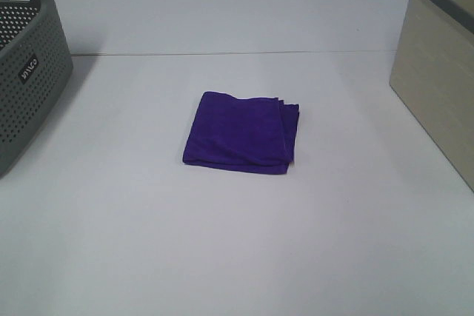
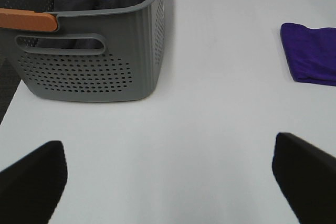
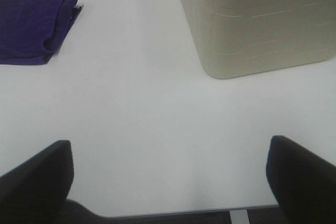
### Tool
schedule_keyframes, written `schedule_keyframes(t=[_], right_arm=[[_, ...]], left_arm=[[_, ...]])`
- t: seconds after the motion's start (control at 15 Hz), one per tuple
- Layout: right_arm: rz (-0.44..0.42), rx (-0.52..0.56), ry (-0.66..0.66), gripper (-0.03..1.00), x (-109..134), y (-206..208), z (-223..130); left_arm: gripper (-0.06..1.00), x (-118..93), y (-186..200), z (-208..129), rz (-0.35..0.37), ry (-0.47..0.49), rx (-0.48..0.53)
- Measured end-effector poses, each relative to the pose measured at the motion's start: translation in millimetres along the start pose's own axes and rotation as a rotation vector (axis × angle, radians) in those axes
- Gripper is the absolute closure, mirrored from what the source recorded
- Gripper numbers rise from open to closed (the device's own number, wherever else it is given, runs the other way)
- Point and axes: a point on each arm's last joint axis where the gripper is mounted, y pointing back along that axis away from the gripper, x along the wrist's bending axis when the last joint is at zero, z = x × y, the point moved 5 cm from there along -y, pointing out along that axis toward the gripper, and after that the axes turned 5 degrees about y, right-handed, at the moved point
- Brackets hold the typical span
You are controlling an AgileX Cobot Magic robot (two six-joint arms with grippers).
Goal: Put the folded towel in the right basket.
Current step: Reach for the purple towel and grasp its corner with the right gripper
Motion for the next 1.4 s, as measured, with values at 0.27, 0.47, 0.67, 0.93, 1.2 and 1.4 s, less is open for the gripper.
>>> schedule_keyframes(t=[0.27, 0.47, 0.67, 0.93, 1.2, 1.4], right_arm=[[0.0, 0.0, 0.0, 0.01, 0.0, 0.0, 0.0], [0.0, 0.0, 0.0, 0.01, 0.0, 0.0, 0.0], [0.0, 0.0, 0.0, 0.01, 0.0, 0.0, 0.0], [0.0, 0.0, 0.0, 0.01, 0.0, 0.0, 0.0], [0.0, 0.0, 0.0, 0.01, 0.0, 0.0, 0.0], [0.0, 0.0, 0.0, 0.01, 0.0, 0.0, 0.0]], left_arm=[[-0.05, 0.0, 0.0, 0.0, 0.0, 0.0, 0.0], [-0.05, 0.0, 0.0, 0.0, 0.0, 0.0, 0.0], [-0.05, 0.0, 0.0, 0.0, 0.0, 0.0, 0.0], [-0.05, 0.0, 0.0, 0.0, 0.0, 0.0, 0.0], [-0.05, 0.0, 0.0, 0.0, 0.0, 0.0, 0.0], [-0.05, 0.0, 0.0, 0.0, 0.0, 0.0, 0.0]])
